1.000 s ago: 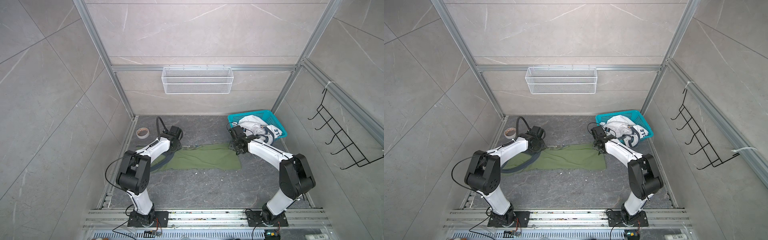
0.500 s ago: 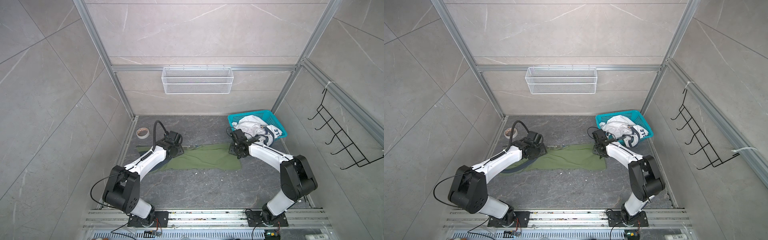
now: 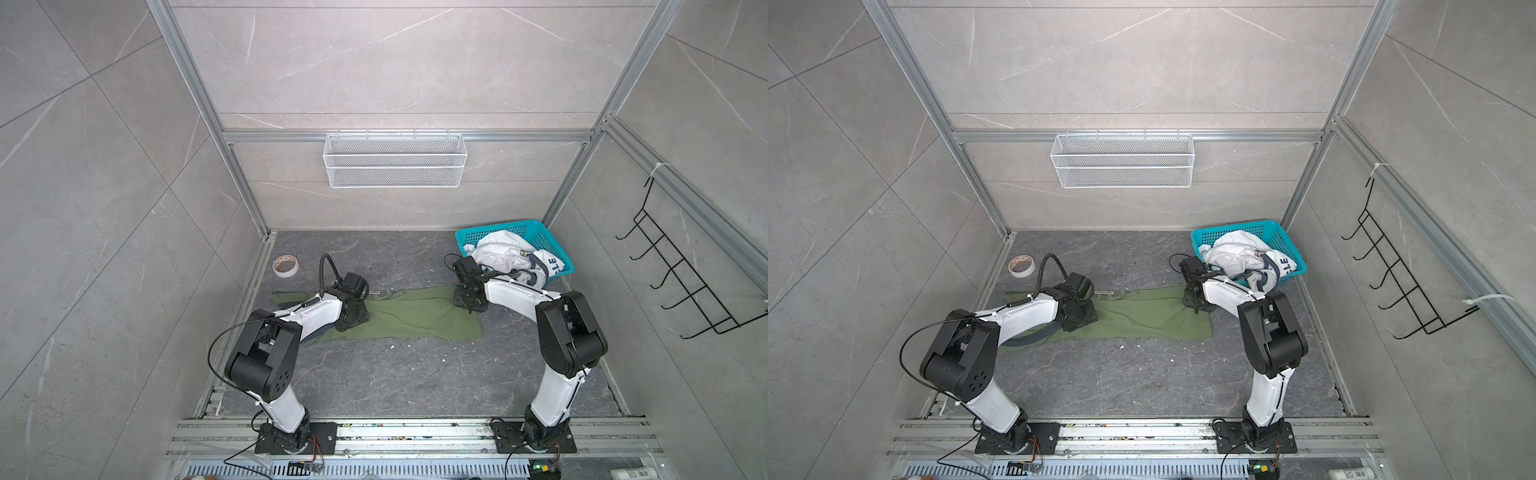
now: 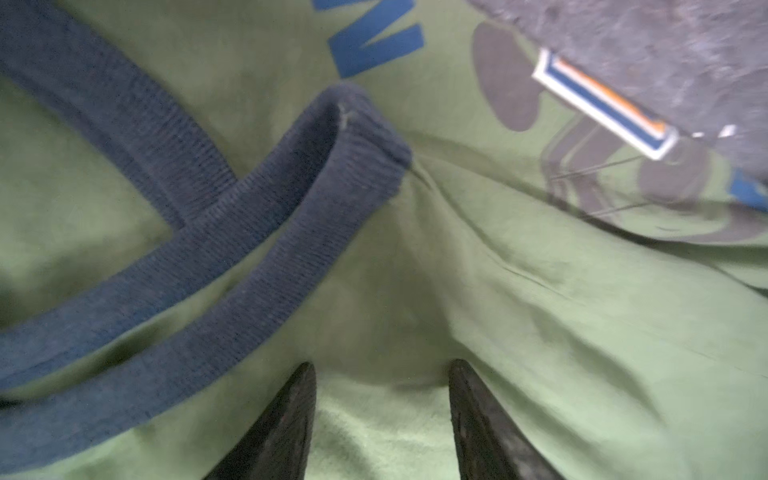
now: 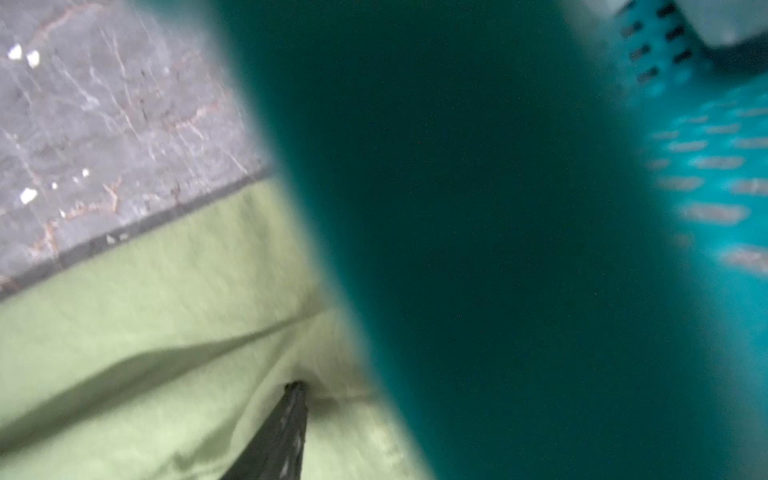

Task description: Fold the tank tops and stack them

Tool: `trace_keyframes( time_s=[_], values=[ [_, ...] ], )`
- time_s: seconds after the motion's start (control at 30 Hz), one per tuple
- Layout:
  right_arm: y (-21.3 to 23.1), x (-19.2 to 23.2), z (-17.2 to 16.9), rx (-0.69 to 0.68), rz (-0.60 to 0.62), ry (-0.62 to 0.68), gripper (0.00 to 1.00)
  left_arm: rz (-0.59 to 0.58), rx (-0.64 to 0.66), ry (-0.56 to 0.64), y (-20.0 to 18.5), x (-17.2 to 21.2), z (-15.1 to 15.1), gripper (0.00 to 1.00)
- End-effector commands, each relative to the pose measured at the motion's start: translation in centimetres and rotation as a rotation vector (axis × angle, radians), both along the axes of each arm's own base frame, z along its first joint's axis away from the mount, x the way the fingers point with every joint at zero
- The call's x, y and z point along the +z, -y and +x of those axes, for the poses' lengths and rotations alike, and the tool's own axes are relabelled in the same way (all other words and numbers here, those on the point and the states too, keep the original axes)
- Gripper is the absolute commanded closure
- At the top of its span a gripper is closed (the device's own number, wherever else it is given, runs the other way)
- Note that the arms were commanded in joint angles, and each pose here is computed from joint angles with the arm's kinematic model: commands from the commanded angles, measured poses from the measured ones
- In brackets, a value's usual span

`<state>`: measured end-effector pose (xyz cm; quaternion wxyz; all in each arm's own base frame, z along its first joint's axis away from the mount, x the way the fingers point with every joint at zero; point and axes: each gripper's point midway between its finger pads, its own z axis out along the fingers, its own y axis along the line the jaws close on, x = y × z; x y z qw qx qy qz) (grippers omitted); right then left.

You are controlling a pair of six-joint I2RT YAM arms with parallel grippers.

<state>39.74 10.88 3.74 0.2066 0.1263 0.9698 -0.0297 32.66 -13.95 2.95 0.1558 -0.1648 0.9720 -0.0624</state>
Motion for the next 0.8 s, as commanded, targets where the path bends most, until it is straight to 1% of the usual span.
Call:
trace_keyframes(
  time_s=[0.0, 0.1, 0.2, 0.3, 0.47, 0.63, 0.77],
  values=[
    [0.5, -0.7, 0.0, 0.006, -0.039, -0.036, 0.51, 0.062, 0.053, -0.017, -2.1, -0.8, 0.1, 0.45],
    [0.0, -0.7, 0.4, 0.015, -0.02, -0.031, 0.5, 0.074, 0.086, -0.042, -3.7, -2.0, -0.4, 0.45],
    [-1.2, -1.0, 0.5, 0.044, 0.039, -0.037, 0.5, 0.073, 0.101, -0.054, -4.6, -2.7, -0.9, 0.45],
    [-2.5, -1.1, 0.3, 0.072, 0.09, -0.045, 0.53, 0.066, 0.1, -0.055, -4.8, -3.0, -1.0, 0.45],
    [-3.4, -0.5, -0.1, 0.089, 0.114, -0.032, 0.56, 0.065, 0.103, -0.056, -5.1, -2.9, -1.0, 0.46],
    [-3.1, -0.7, -0.2, 0.086, 0.092, -0.042, 0.63, 0.065, 0.111, -0.053, -5.5, -2.7, -1.1, 0.45],
    [-3.1, -0.6, -0.2, 0.088, 0.094, -0.042, 0.71, 0.067, 0.113, -0.051, -5.7, -2.6, -1.1, 0.45]
  ],
)
